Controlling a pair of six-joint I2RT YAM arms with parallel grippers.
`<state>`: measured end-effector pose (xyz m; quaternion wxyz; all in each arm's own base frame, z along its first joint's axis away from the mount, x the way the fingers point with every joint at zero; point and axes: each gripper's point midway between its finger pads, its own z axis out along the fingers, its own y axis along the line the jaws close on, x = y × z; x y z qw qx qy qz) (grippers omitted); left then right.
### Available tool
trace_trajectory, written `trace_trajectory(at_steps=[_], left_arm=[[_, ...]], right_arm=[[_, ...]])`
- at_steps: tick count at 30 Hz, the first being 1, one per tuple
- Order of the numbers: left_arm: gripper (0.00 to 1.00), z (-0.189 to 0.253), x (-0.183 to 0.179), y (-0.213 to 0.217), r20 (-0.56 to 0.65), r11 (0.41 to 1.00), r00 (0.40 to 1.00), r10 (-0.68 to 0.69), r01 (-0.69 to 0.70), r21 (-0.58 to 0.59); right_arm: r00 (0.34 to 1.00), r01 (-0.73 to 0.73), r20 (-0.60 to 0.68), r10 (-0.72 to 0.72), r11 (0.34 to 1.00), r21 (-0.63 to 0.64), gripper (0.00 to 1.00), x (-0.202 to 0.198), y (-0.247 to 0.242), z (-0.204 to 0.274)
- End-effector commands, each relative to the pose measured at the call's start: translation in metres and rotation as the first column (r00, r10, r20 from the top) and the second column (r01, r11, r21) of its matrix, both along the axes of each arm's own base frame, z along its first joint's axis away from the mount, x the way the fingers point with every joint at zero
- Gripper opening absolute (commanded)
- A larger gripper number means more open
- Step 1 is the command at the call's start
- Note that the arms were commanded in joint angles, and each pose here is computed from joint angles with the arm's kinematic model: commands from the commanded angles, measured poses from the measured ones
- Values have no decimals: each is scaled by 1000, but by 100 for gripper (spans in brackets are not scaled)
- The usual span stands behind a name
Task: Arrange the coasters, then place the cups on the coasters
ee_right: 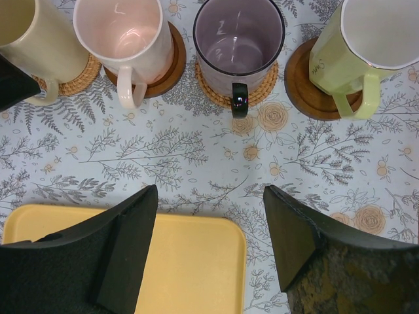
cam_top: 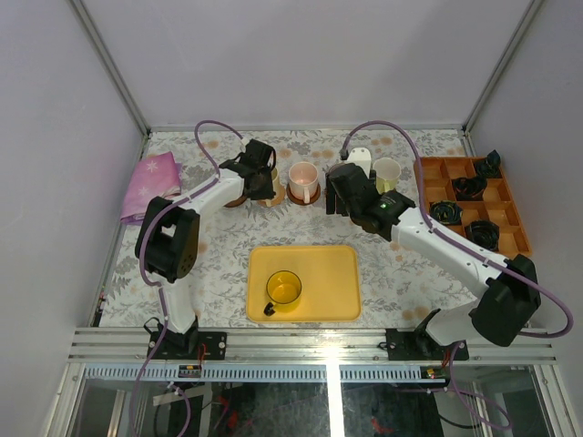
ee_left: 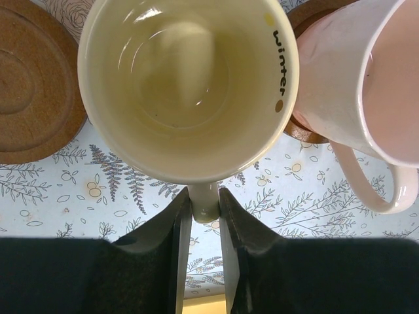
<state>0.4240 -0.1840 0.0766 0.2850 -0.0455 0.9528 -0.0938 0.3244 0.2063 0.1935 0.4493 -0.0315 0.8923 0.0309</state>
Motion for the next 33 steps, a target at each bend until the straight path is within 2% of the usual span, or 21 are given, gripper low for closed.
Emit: trace_trajectory(at_steps=[1, 12, 20, 23, 33], left_arm=[[20, 22, 19, -4, 82, 999, 997, 8, -5, -34], [9, 19, 17, -1, 73, 1000, 997, 15, -13, -21], [8, 21, 16, 1, 78, 1000, 997, 9, -9, -9], [9, 20, 15, 2, 73, 1000, 997, 9, -9, -4], [24, 19, 6, 11, 58, 999, 998, 13, -15, 31]], right_arm=[[1000, -17, 25, 16, 999, 34, 73, 4, 10, 9], [1000, -26, 14, 26, 999, 28, 73, 5, 13, 5], [1000, -29, 12, 28, 999, 24, 74, 7, 14, 5], [1000, -29, 12, 29, 999, 22, 74, 7, 14, 5], [999, -49, 0, 49, 998, 33, 74, 4, 17, 3]])
